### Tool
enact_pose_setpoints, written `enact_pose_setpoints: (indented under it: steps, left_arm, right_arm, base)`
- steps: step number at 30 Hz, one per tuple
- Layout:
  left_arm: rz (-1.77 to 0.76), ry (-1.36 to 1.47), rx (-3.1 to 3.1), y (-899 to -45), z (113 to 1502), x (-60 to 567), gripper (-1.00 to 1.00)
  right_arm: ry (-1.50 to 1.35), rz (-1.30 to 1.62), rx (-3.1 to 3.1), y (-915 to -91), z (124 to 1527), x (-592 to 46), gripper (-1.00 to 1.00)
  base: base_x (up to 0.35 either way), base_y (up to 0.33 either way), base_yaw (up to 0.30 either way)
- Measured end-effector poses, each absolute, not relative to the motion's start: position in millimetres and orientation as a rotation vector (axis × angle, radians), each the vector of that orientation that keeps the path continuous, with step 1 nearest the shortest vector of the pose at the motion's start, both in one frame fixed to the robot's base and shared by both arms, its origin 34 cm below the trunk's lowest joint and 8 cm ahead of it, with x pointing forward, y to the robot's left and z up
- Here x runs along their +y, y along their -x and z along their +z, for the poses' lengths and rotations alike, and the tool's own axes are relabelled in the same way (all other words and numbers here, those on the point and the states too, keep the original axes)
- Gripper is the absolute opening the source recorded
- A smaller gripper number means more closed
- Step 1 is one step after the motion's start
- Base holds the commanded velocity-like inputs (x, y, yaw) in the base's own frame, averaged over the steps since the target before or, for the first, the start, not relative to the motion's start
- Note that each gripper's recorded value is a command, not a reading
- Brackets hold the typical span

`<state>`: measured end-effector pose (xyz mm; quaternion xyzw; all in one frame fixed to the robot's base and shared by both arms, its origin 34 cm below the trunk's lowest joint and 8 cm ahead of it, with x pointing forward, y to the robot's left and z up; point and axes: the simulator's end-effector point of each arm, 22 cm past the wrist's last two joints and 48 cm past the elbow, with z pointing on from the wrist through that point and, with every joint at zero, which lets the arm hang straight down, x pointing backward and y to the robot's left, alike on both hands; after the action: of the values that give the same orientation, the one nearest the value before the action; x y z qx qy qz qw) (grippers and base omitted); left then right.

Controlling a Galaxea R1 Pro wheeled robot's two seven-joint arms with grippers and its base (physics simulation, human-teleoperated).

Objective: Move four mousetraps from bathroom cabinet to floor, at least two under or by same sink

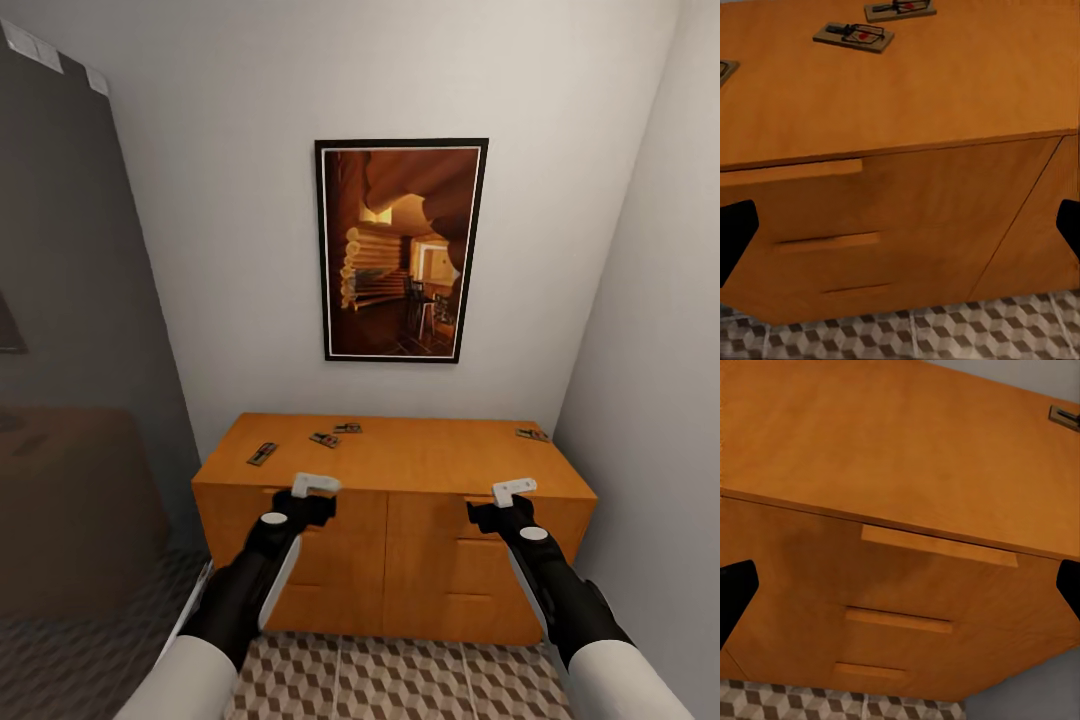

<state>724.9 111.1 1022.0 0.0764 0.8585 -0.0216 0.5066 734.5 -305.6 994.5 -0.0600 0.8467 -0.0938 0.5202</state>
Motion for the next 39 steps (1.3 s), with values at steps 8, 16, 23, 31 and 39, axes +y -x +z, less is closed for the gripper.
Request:
enact_pose_setpoints:
  steps: [8,16,23,31,39]
  left_arm:
    - [-0.182,-0.057,2.061,-728,1025,112,1.0]
    - [-0.204,-0.037,2.049,-729,1031,111,1.0]
    - [-0.193,-0.046,2.001,-739,1066,114,1.0]
    - [-0.141,-0.1,2.056,-762,1109,117,1.0]
    - [-0.089,-0.153,2.166,-791,1128,118,1.0]
  right_arm:
    - [0.142,-0.231,2.023,-736,999,-307,1.0]
    - [0.133,-0.234,1.981,-753,1026,-308,1.0]
    - [0.114,-0.254,1.915,-779,1073,-318,1.0]
    - [0.077,-0.287,1.984,-795,1101,-337,1.0]
    - [0.054,-0.298,2.034,-806,1118,-344,1.0]
  base:
    - [0.101,-0.013,0.0]
    - [0.048,-0.014,0.0]
    - [0.007,-0.002,0.0]
    - [0.001,0.0,0.0]
    - [0.018,0.0,0.0]
